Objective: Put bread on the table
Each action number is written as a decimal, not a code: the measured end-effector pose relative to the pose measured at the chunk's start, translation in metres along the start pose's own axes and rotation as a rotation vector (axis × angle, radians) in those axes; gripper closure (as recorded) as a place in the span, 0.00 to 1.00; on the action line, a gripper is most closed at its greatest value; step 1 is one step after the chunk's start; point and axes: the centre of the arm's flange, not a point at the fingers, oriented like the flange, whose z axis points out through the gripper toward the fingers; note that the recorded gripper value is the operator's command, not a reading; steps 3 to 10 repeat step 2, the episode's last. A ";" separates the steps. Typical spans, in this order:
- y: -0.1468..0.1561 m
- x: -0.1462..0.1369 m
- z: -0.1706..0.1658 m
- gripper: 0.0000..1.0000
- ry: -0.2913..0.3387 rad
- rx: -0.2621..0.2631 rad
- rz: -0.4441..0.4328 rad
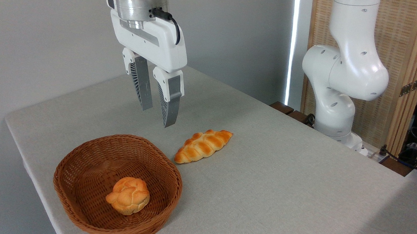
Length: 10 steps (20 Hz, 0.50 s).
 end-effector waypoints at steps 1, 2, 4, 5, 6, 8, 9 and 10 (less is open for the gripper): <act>0.000 0.000 0.000 0.00 -0.001 -0.001 0.000; 0.000 0.000 0.000 0.00 -0.001 -0.001 0.000; 0.000 0.000 0.000 0.00 -0.001 -0.001 0.000; 0.000 0.000 0.000 0.00 -0.001 -0.001 0.000; 0.000 0.000 0.000 0.00 -0.001 -0.001 0.000; 0.000 0.000 0.000 0.00 -0.001 -0.001 0.000; 0.000 0.000 0.000 0.00 -0.001 -0.001 0.000; 0.000 0.000 0.000 0.00 -0.001 -0.001 0.000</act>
